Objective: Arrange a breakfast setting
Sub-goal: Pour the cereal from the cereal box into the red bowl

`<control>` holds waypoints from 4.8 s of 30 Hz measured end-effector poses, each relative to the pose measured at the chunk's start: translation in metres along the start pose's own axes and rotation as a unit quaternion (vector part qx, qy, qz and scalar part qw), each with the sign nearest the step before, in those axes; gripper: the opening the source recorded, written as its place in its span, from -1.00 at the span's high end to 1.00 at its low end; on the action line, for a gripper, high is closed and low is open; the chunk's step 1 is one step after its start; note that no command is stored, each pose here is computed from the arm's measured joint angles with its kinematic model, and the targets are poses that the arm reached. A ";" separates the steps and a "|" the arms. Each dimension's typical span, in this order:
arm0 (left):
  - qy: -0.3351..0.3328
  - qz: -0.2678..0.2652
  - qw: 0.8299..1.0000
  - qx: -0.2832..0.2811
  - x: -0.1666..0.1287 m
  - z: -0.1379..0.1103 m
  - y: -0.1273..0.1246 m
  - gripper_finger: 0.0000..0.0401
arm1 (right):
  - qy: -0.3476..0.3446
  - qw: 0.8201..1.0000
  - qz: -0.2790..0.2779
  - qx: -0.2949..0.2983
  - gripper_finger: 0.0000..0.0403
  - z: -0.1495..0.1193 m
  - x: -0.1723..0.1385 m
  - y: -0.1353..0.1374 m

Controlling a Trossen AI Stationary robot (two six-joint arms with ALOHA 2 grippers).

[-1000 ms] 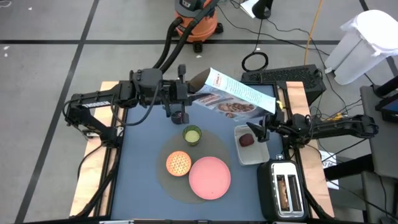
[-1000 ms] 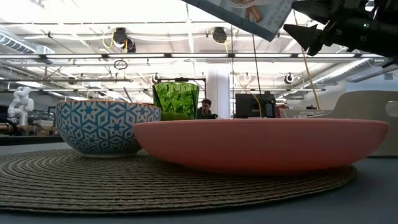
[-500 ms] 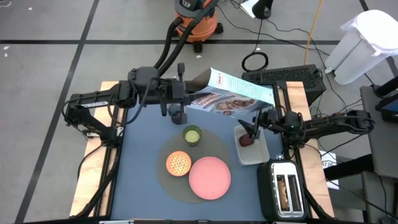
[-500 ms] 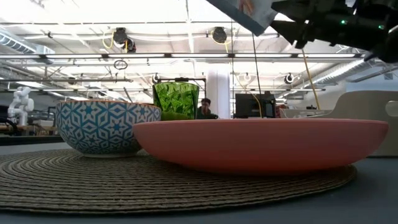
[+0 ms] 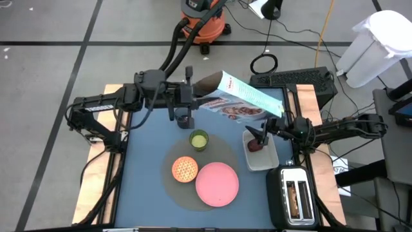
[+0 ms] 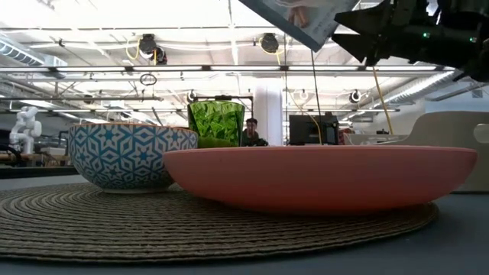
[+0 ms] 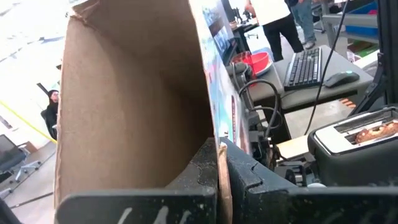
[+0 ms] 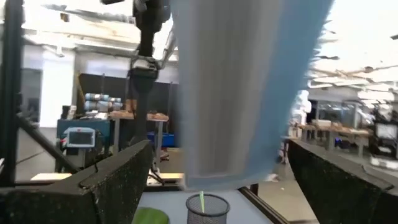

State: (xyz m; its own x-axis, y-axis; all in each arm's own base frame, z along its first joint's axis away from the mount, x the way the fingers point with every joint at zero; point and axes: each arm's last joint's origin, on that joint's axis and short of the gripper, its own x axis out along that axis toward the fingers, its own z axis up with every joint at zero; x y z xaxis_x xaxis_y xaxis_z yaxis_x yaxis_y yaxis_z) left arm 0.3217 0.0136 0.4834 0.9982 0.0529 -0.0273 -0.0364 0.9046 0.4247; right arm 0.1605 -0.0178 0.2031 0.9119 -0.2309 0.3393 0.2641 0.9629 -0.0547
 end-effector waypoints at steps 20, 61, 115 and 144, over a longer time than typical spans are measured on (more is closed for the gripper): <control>-0.008 -0.022 1.000 -0.003 0.000 0.005 -0.012 1.00 | -0.014 1.000 -0.013 -0.004 -0.83 0.002 -0.001 -0.001; -0.021 -0.020 1.000 -0.011 0.033 -0.009 -0.021 1.00 | -0.050 0.992 0.089 0.070 -0.25 0.007 -0.001 0.004; 0.140 -0.027 0.948 -0.284 -0.158 -0.089 -0.069 0.38 | 0.026 0.962 0.223 0.154 0.21 -0.002 -0.004 0.013; 0.183 0.053 0.885 -0.424 -0.166 -0.211 -0.120 0.38 | 0.139 0.945 0.252 0.155 0.21 0.020 0.005 0.014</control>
State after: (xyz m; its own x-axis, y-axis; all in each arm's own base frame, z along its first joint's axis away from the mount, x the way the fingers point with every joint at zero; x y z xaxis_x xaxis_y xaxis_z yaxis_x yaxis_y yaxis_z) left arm 0.1508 -0.0147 0.2460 0.9103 0.1499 -0.3858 -0.3066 0.8704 -0.3853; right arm 0.1624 -0.0031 0.2224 0.9557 0.2826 0.0823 -0.2921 0.9446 0.1494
